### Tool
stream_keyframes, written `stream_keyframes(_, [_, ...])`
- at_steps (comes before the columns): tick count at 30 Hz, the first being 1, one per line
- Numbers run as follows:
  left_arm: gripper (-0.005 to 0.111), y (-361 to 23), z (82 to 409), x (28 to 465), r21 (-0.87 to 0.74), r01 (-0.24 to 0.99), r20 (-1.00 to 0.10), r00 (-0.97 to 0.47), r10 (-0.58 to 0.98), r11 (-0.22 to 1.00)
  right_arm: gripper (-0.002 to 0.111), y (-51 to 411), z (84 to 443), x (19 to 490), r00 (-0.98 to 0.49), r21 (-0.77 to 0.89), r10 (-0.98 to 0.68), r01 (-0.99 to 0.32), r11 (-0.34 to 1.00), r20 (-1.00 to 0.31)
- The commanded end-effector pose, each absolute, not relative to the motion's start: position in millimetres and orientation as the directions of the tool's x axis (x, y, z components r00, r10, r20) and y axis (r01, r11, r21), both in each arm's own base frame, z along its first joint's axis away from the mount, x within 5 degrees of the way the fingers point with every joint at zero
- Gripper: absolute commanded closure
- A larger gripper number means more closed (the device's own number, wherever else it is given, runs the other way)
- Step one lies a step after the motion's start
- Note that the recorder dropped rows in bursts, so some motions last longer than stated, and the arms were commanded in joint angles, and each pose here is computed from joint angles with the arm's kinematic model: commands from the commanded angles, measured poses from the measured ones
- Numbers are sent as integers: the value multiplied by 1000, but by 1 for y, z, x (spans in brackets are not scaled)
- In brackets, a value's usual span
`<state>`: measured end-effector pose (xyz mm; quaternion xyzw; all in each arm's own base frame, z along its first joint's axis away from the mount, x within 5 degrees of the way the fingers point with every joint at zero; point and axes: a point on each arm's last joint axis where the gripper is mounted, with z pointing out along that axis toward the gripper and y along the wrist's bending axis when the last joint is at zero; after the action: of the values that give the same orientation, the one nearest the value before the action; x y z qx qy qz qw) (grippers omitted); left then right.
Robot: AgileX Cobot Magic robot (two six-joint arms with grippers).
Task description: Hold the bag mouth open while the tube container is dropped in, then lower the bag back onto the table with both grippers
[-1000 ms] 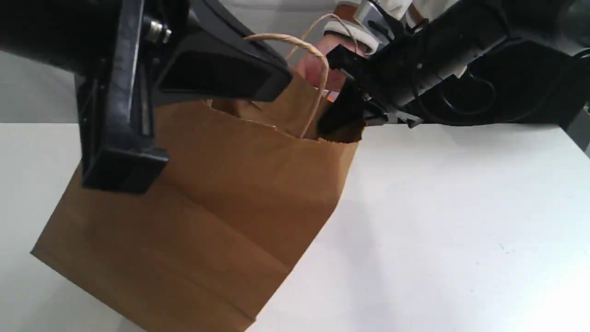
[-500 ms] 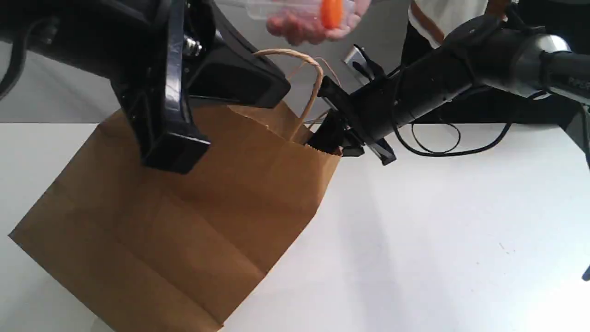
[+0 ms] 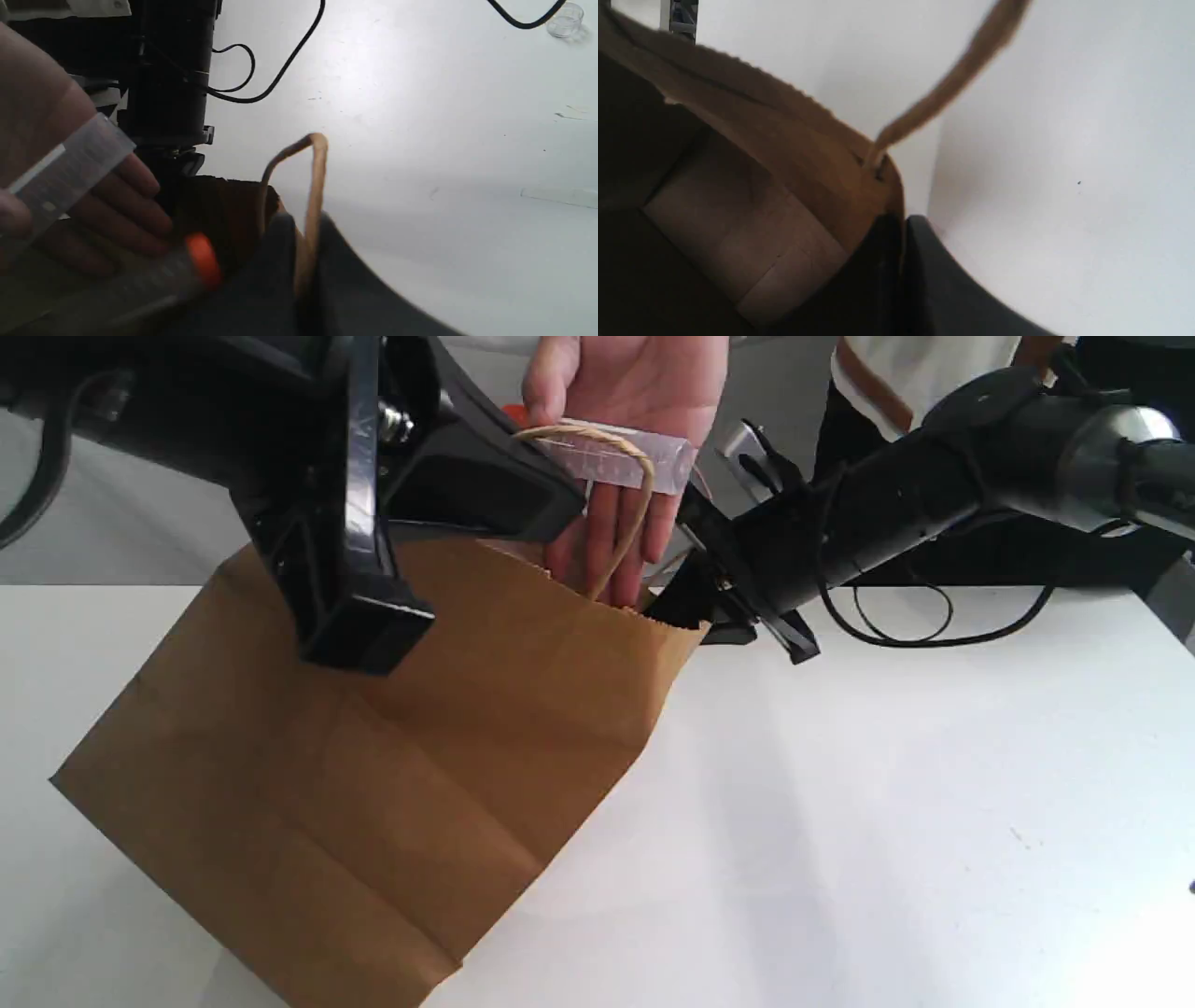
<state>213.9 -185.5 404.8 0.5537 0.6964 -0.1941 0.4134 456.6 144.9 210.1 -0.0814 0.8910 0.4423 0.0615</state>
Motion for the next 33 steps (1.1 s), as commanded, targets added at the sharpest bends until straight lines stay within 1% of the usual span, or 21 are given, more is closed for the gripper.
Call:
stream_keyframes(1, [107,-185,407,215,179,928,-798,-58,600,327,108,141,214,459,-977,777,-65,-202,596,-204])
stream_keyframes(5, [107,-185,406,215,177,928,-798,-60,599,329,108,141,214,459,-976,777,-67,-204,596,-206])
stream_keyframes(9, [107,-185,406,215,173,928,-798,-64,599,329,108,137,225,458,-965,769,-75,-246,590,-251])
stream_keyframes(12, [107,-185,406,215,168,928,-800,-70,596,334,108,125,243,459,-954,766,-49,-267,585,-295])
stream_keyframes(16, [107,-185,406,215,155,926,-802,-84,591,343,108,103,278,453,-925,742,-14,-314,593,-380])
stream_keyframes(20, [107,-185,406,215,152,927,-804,-87,589,344,108,97,305,444,-896,706,-20,-364,607,-445])
stream_keyframes(28, [107,-185,407,214,122,926,-809,-114,576,356,108,96,330,432,-867,671,-32,-408,619,-498])
stream_keyframes(33, [107,-189,410,211,65,935,-841,-137,523,349,108,95,346,423,-845,639,-44,-436,633,-534])
